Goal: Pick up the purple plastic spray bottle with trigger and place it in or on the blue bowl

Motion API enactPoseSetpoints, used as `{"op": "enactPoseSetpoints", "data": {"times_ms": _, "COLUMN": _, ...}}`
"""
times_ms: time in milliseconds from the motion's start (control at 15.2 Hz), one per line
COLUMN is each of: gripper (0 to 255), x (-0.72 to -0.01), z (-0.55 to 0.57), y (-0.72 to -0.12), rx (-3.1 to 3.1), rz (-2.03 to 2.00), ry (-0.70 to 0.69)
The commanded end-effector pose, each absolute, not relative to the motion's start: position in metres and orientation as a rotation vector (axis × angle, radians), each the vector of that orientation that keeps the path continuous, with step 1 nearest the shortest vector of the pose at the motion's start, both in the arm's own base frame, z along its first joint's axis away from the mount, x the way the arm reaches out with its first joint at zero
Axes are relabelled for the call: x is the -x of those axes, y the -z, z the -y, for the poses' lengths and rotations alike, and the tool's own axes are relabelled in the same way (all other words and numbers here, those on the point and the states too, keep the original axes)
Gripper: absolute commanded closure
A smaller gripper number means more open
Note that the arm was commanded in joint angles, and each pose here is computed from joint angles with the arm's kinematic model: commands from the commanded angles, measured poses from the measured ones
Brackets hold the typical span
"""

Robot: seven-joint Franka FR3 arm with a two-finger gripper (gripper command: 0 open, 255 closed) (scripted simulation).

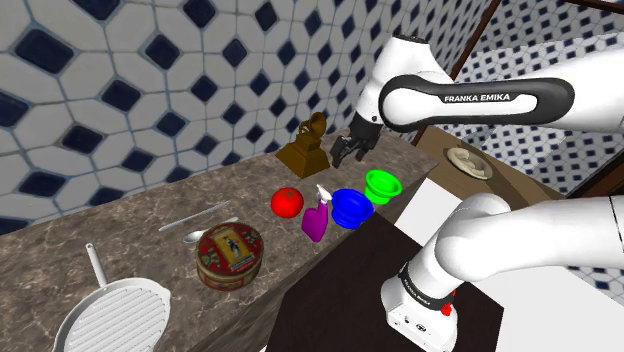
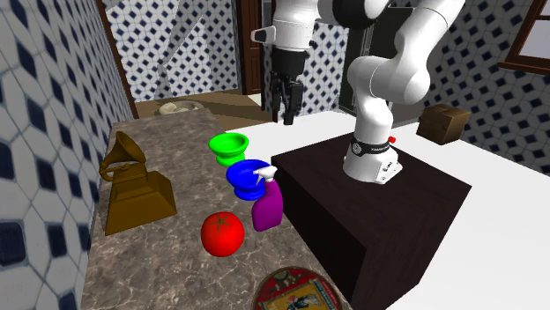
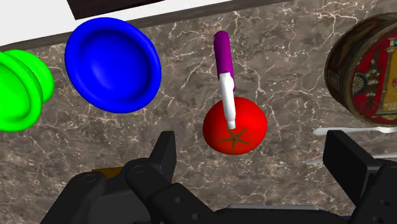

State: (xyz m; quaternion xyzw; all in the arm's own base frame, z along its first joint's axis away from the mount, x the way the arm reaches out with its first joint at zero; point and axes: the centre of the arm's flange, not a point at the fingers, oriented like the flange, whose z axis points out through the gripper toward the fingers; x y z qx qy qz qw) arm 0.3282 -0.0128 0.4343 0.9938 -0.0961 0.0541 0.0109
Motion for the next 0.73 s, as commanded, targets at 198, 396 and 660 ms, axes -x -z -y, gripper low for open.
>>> {"op": "enactPoseSetpoints", "data": {"times_ms": 198, "gripper": 0, "x": -0.343, "z": 0.014, "y": -0.37, "rx": -3.089, "rz": 0.303, "ry": -0.19}}
{"op": "enactPoseSetpoints", "data": {"times_ms": 396, "gripper": 0, "x": -0.351, "z": 0.017, "y": -0.332, "rx": -3.081, "rz": 0.306, "ry": -0.2}}
{"op": "enactPoseSetpoints", "data": {"times_ms": 660, "gripper": 0, "x": -0.359, "z": 0.021, "y": -0.293, "rx": -3.074, "rz": 0.308, "ry": -0.209}}
